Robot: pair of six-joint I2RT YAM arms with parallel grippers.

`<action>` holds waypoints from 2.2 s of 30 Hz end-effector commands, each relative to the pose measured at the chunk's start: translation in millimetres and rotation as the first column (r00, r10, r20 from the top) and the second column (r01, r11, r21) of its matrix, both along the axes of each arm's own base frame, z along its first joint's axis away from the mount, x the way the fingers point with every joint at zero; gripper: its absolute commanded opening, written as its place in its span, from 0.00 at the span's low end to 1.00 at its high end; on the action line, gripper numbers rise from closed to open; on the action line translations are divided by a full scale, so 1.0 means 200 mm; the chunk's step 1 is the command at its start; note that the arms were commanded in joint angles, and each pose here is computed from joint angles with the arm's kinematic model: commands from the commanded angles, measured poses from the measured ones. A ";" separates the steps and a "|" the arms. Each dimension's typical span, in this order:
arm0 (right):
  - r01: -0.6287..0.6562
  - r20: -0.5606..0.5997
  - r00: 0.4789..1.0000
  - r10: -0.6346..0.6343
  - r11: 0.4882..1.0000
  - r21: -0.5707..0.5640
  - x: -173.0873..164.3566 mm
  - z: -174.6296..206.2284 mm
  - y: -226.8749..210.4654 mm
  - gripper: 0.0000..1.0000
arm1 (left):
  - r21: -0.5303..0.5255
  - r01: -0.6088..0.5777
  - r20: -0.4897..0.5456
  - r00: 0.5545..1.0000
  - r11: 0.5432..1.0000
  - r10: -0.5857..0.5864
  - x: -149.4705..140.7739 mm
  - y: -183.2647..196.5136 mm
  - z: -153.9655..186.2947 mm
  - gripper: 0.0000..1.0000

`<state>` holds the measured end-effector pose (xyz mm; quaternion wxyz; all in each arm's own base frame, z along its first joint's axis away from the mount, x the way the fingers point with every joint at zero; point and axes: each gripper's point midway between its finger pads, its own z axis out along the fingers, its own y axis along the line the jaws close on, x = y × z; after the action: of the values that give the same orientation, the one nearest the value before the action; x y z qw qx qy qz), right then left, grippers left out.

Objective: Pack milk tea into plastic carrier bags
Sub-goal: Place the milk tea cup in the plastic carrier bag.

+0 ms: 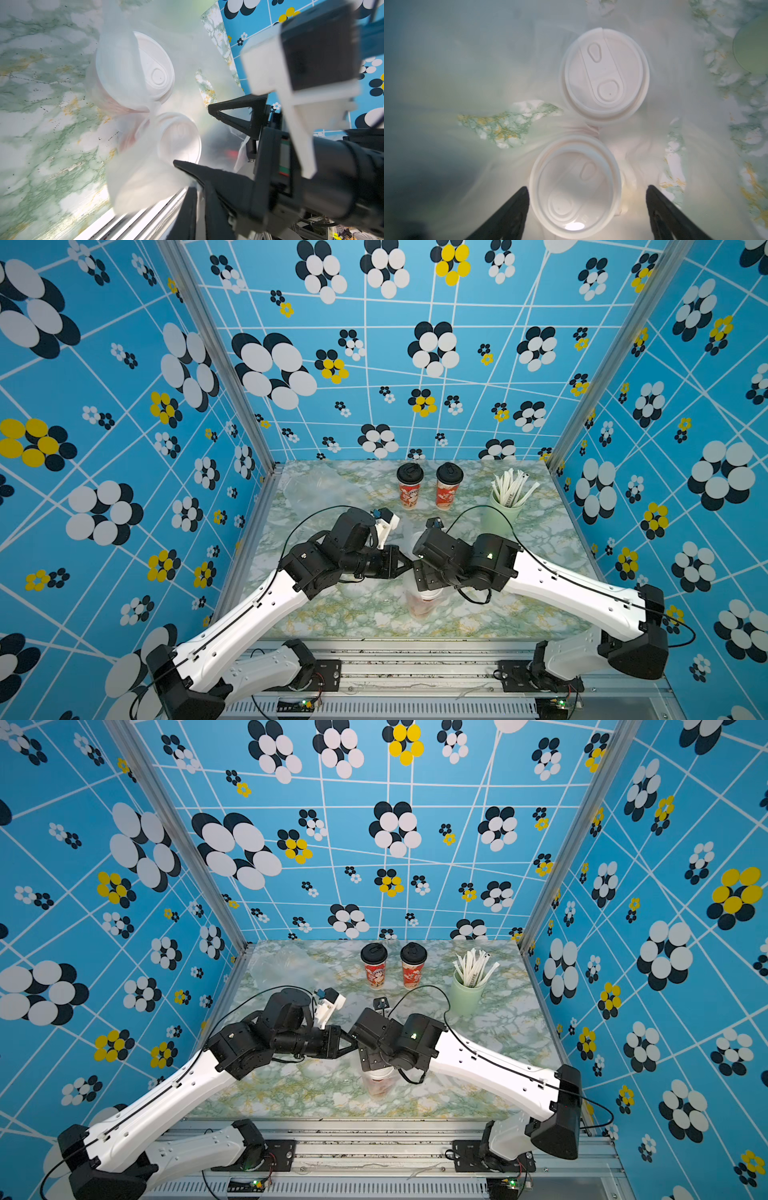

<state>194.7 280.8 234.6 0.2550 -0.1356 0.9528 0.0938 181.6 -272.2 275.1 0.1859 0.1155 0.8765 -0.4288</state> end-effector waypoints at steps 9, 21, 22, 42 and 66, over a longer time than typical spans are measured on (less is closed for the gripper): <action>0.057 0.072 0.995 -0.063 0.995 0.086 0.13 0.36 -0.18 0.85 | 0.088 -0.063 0.096 0.994 0.994 0.055 0.09 0.12 0.10 0.52; 0.204 0.067 0.975 -0.211 0.974 0.097 0.42 0.38 -0.54 0.78 | 0.162 -0.046 0.100 0.995 0.986 0.030 0.25 0.10 0.05 0.54; 0.224 0.062 0.971 -0.230 0.970 0.093 0.45 0.37 -0.58 0.77 | 0.182 -0.054 0.101 0.994 0.982 0.036 0.27 0.11 0.04 0.54; 0.557 0.063 0.822 -0.565 0.823 0.115 1.13 0.26 -1.47 0.55 | 0.128 -0.007 0.086 0.996 0.992 -0.004 0.34 0.05 0.03 0.49; 0.321 0.026 0.947 -0.321 0.947 -0.009 1.43 -0.06 -1.16 0.37 | 0.100 -0.035 0.074 0.997 0.994 0.028 0.36 0.08 0.04 0.48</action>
<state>471.0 44.7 233.8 0.2783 0.0631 0.9551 0.0800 253.8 -257.9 276.8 0.2141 0.1281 0.8972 -0.3643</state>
